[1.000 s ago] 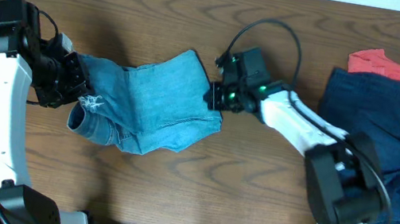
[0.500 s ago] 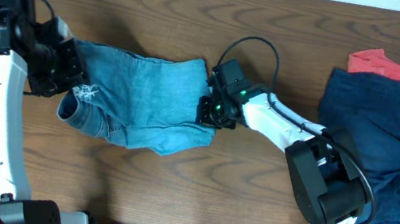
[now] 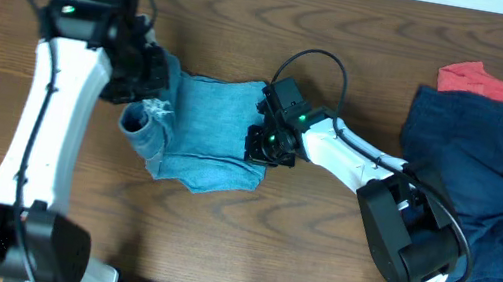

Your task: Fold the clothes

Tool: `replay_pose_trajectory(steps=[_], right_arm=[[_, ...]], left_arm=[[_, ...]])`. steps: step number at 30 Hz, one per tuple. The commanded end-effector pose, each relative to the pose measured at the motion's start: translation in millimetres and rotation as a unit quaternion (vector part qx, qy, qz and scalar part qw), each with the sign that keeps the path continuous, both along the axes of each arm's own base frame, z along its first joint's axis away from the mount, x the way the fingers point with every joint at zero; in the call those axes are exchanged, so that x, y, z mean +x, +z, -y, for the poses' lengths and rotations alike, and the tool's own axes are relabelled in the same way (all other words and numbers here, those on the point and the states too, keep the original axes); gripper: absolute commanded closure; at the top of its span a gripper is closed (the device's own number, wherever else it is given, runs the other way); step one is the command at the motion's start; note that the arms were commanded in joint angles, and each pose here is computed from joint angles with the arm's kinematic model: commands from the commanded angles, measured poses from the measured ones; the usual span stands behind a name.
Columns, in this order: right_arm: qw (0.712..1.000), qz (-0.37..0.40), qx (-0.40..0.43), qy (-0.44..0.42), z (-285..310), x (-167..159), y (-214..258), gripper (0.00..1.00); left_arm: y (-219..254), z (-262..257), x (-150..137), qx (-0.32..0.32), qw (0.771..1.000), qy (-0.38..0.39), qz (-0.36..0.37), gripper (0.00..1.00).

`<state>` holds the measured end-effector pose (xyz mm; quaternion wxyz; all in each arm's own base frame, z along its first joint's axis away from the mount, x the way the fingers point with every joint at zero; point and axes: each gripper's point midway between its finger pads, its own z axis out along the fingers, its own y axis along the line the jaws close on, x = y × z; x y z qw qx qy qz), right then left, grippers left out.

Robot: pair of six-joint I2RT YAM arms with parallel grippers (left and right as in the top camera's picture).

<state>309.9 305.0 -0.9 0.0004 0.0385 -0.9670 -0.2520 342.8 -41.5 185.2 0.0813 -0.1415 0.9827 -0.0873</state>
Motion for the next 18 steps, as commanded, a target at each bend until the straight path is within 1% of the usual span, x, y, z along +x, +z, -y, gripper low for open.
replay_pose_trajectory(steps=[1,8,14,15,17,18], right_arm=[[0.998,-0.024,-0.050,0.004,16.8,-17.0,-27.1,0.99],[0.998,-0.026,-0.052,0.003,18.9,-17.4,-27.5,0.99],[0.998,-0.026,-0.055,0.001,20.5,-16.7,-27.9,0.99],[0.998,-0.026,-0.055,0.001,20.6,-16.6,-28.0,0.98],[0.998,-0.026,-0.056,0.001,20.8,-16.8,-28.0,0.98],[0.998,-0.026,-0.056,0.001,20.8,-16.8,-28.1,0.98]], left_arm=[[-9.3,10.9,13.2,0.008,1.000,0.010,-0.005,0.93],[-28.8,42.1,28.8,-0.003,1.000,0.011,-0.008,0.92],[-30.8,70.9,25.0,-0.001,1.000,-0.025,-0.003,0.86],[-31.9,74.8,23.2,0.003,1.000,-0.031,-0.004,0.84],[-34.4,78.0,21.1,0.019,0.999,-0.040,-0.002,0.73],[-35.4,77.7,20.4,0.030,0.999,-0.042,-0.001,0.71]])
